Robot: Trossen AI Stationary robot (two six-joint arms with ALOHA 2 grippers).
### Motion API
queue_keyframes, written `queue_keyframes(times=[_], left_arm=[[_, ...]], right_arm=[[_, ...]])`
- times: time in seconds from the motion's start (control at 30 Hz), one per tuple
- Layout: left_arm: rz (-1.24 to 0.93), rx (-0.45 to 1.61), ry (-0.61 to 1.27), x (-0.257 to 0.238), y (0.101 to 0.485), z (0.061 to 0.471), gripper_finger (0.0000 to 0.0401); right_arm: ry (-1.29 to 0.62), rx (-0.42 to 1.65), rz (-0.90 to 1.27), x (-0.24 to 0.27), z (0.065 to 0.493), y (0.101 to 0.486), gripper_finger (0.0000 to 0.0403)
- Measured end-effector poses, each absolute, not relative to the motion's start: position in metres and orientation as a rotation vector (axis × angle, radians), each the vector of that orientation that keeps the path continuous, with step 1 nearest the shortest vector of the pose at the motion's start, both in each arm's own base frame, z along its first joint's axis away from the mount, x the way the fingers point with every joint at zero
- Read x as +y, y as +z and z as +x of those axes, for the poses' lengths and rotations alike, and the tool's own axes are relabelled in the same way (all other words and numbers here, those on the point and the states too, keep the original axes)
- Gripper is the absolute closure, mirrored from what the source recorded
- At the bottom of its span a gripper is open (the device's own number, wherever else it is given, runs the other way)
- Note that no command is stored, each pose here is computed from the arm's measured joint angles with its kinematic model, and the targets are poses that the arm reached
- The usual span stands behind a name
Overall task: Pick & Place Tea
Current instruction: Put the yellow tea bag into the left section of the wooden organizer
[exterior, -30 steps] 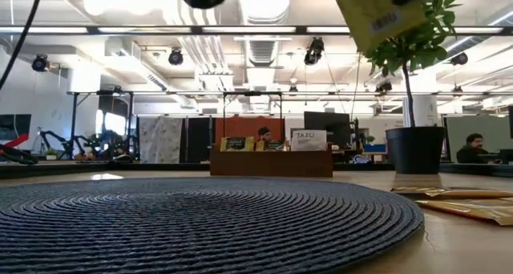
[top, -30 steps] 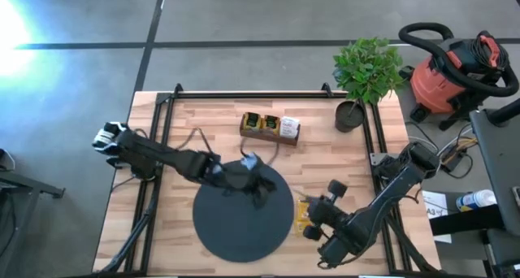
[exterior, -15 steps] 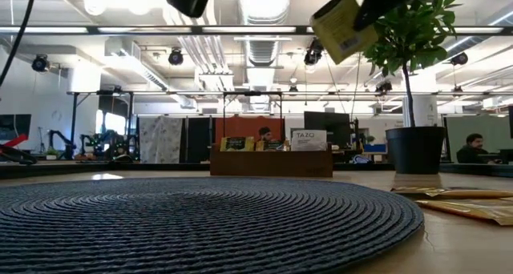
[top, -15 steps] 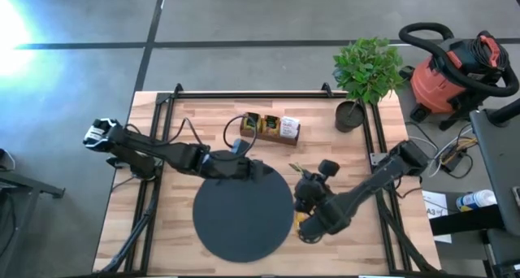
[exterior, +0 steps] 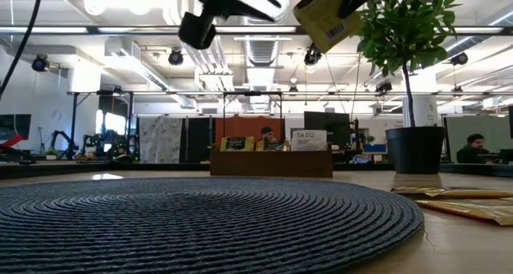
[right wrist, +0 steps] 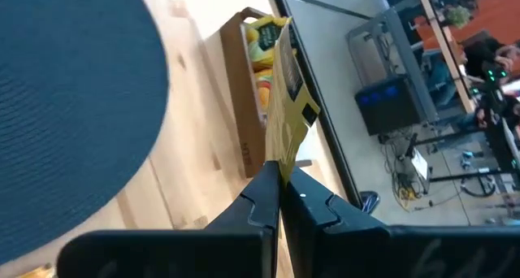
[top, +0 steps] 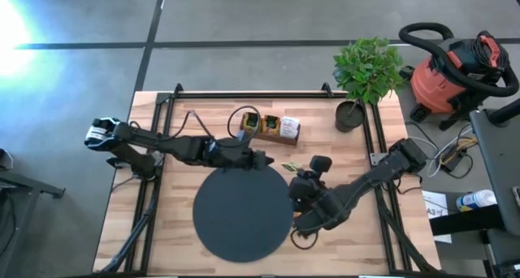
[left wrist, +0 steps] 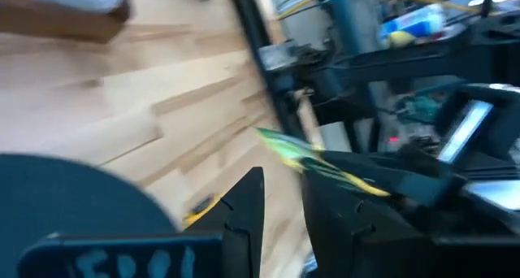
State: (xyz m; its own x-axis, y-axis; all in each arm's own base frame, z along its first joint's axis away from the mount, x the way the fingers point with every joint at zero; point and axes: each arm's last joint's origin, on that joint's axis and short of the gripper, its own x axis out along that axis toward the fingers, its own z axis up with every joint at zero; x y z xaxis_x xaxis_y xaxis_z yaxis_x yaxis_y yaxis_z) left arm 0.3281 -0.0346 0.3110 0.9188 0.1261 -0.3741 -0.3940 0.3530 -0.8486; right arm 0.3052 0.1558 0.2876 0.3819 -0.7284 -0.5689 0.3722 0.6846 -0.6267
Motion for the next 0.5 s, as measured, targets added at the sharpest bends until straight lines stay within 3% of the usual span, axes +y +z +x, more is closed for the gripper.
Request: queue_keyframes(times=[0.13, 0.3, 0.5], left_arm=[[-1.201, 0.179, 0.299, -0.031, 0.319, 0.331, 0.0320], [-1.494, 0.128, 0.366, -0.020, 0.316, 0.331, 0.0320], [-1.666, 0.093, 0.397, -0.015, 0.314, 0.331, 0.0320]], right_arm=[[-0.758, 0.949, -0.447, 0.148, 0.307, 0.286, 0.0394], [-0.792, 0.935, -0.525, 0.139, 0.310, 0.287, 0.0394], [-0.825, 0.941, -0.615, 0.126, 0.315, 0.289, 0.0394]])
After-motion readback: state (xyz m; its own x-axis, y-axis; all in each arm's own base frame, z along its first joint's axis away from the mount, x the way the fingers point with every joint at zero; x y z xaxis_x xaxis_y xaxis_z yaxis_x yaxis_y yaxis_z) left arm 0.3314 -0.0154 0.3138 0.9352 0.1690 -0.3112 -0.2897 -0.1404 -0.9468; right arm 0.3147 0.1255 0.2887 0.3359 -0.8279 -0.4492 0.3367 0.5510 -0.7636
